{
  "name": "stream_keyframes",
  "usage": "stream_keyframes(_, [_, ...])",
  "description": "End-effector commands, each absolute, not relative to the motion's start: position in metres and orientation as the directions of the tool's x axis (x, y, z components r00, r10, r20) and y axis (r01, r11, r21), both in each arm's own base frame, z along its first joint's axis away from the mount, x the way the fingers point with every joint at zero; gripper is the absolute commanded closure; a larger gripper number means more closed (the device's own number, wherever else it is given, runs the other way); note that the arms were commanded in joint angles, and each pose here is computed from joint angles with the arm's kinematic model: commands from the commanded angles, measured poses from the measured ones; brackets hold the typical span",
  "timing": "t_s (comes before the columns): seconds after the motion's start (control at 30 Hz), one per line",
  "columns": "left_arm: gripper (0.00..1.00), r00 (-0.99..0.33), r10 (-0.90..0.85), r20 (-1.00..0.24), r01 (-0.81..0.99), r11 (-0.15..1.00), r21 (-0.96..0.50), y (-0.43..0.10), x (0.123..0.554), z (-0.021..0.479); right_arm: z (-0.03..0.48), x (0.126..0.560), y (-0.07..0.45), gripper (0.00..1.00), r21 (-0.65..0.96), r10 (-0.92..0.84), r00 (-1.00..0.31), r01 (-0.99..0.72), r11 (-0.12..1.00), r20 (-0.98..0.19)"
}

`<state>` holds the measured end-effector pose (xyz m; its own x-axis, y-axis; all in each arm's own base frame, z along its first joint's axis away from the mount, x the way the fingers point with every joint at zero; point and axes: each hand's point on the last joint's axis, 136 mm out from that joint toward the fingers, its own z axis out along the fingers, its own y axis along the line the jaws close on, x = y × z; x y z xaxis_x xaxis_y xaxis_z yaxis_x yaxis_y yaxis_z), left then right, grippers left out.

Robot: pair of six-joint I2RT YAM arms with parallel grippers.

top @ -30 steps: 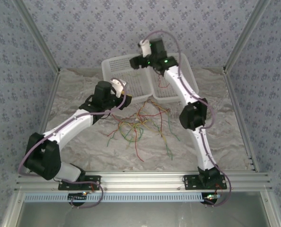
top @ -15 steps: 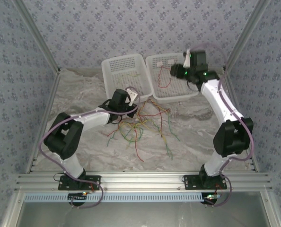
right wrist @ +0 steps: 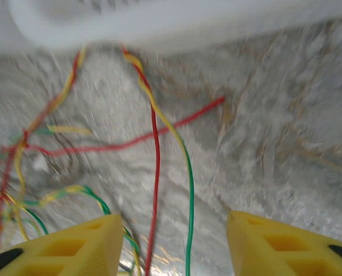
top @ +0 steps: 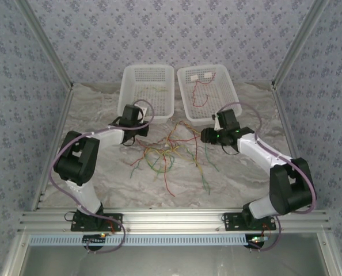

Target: Untangle the cables

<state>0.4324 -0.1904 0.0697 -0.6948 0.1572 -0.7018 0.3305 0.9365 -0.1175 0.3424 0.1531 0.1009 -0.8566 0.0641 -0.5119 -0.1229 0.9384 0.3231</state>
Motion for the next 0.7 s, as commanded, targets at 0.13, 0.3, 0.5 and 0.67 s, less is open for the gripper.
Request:
stream_keyframes(0.13, [0.83,-0.619,0.157,-0.77,0.416,0.897,-0.152,-0.221,0.416,0.113,0.063,0.353,0.176,0.44,0.294,-0.042,-0.853,-0.225,0.929,-0.519])
stream_keyframes(0.3, [0.8,-0.612,0.134,-0.779,0.326,0.941,-0.095,-0.197,0.402,0.127,0.044,0.36,0.184,0.66,0.278,-0.082,-0.859,-0.251,0.927,-0.505])
stream_keyframes(0.5, [0.65,-0.55,0.075,-0.832,0.353,0.924,-0.15,-0.191,0.365,0.168,0.06,0.348,0.198,1.0,0.267,-0.154,-0.835,-0.335,0.903,-0.528])
stream_keyframes(0.67, [0.54,-0.497,0.059,-0.866,0.391,0.906,-0.163,-0.192,0.34,0.196,0.122,0.335,0.211,1.0,0.249,-0.193,-0.752,-0.431,0.867,-0.63])
